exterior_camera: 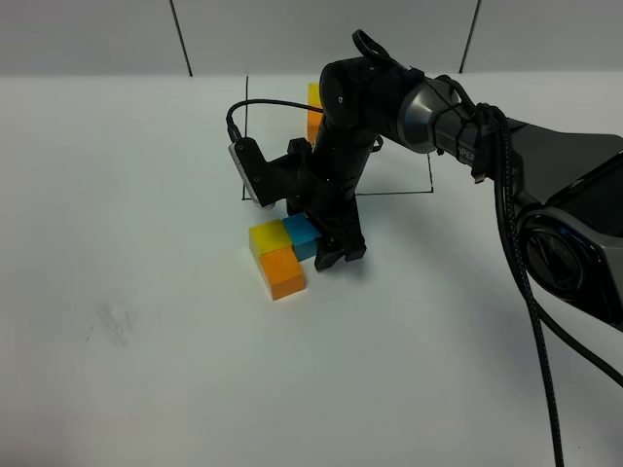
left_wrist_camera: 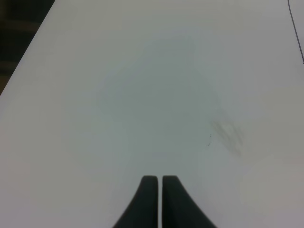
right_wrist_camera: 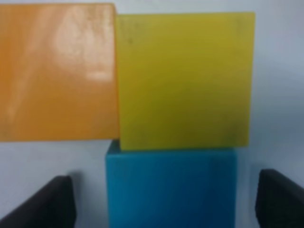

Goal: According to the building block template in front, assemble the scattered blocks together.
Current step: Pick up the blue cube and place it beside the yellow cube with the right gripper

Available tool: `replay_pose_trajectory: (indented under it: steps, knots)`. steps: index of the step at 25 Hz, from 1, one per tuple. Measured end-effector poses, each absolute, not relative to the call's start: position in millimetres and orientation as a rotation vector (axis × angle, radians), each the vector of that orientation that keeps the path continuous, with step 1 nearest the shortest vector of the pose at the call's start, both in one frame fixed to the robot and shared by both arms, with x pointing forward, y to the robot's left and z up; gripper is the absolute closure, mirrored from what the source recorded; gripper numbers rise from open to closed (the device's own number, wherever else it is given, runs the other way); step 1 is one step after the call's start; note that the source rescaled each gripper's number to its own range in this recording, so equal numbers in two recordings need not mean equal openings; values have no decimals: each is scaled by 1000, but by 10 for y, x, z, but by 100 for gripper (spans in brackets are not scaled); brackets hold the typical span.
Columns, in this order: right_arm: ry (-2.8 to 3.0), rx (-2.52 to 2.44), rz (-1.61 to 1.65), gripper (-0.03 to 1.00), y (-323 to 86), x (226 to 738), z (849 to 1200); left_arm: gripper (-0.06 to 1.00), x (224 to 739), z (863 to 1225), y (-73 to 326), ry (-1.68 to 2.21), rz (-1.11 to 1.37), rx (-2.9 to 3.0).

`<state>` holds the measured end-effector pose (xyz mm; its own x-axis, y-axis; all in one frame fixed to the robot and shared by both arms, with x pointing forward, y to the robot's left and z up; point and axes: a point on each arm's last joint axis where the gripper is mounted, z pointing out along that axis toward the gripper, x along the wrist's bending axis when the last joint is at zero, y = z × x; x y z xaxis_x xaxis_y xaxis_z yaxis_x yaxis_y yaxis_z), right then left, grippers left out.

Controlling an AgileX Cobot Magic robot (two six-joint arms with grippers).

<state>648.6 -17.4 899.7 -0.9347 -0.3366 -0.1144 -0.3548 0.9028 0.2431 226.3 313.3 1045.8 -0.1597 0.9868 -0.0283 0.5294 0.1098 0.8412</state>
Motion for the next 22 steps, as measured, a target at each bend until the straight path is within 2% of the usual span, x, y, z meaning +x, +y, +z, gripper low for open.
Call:
replay_pose_trajectory:
  steps: [7, 17, 19, 20, 22]
  knots:
    - [2987, -546, 381, 4, -191, 6486, 9069, 94, 2263, 10458, 3133, 1768, 938, 1481]
    - [2912, -517, 356, 6, -269, 6432, 9647, 94, 2263, 10458, 3133, 1768, 938, 1481]
    - [2909, -513, 352, 14, -292, 6402, 9764, 94, 2263, 10458, 3133, 1768, 938, 1481]
    - [2912, -503, 341, 21, -306, 6393, 9800, 94, 2263, 10458, 3133, 1768, 938, 1481]
    - [2923, -469, 312, 44, -333, 6383, 9837, 94, 2263, 10458, 3133, 1768, 938, 1481]
